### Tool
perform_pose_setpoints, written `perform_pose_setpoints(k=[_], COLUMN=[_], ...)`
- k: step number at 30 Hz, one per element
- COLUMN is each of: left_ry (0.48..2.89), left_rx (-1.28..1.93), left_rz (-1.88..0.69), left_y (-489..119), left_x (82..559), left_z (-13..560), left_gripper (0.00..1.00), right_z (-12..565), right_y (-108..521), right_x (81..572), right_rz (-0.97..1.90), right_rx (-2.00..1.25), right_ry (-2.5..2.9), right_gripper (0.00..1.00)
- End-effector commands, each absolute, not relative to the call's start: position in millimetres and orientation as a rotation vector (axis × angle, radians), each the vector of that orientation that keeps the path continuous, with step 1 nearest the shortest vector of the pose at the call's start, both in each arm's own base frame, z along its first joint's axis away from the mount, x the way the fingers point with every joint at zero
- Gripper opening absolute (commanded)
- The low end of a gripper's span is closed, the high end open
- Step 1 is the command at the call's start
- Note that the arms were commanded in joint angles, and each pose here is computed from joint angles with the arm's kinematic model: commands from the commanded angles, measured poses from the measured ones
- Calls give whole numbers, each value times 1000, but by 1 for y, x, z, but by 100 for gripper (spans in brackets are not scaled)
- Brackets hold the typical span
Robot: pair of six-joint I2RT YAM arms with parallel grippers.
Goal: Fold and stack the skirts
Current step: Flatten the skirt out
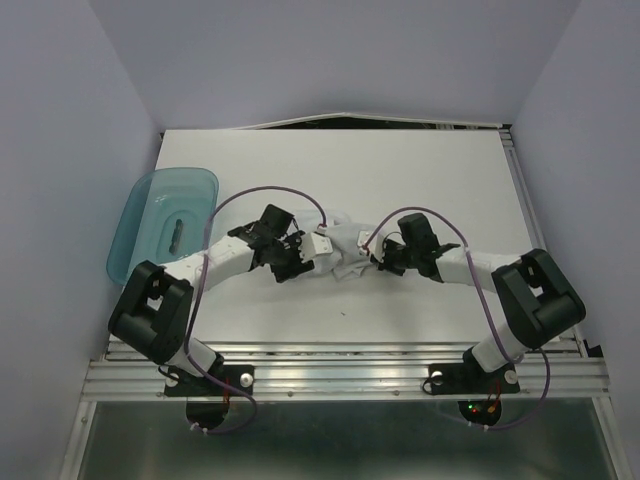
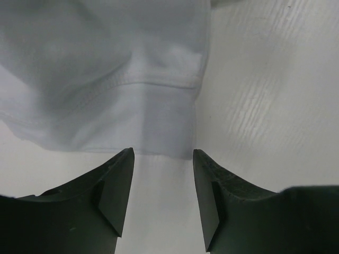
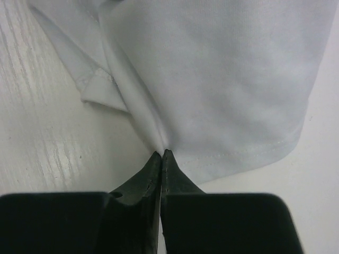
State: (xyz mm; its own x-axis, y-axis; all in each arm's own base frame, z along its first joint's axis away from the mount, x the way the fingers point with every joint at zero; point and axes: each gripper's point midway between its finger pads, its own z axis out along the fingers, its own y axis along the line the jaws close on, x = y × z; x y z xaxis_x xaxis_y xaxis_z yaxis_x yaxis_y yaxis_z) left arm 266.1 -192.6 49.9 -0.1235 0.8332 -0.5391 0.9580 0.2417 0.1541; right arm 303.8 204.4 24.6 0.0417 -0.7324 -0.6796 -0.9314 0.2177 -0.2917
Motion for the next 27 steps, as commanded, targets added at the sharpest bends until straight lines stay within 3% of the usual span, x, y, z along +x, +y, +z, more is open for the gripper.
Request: perform_pose_setpoints(k=[1, 5, 11, 27], left_ry=[1923, 1911, 1887, 1846], left_rx=[1672, 1770, 1790, 1776], left_rz=[-262, -272, -281, -325], left_y=[-198, -199, -203, -212], left_x=[277, 263, 256, 237], left_z=[44, 26, 27, 57], left_gripper=[55, 48, 51, 49], right_z=[35, 50, 51, 46], right_y=[202, 205, 202, 200], right_x=[302, 304, 298, 303], right_rz=[328, 343, 355, 343], right_rx=[-1501, -1450, -1455, -1426], right_ry=[1779, 1791, 1822, 1881], right_gripper=[1, 1, 1, 1])
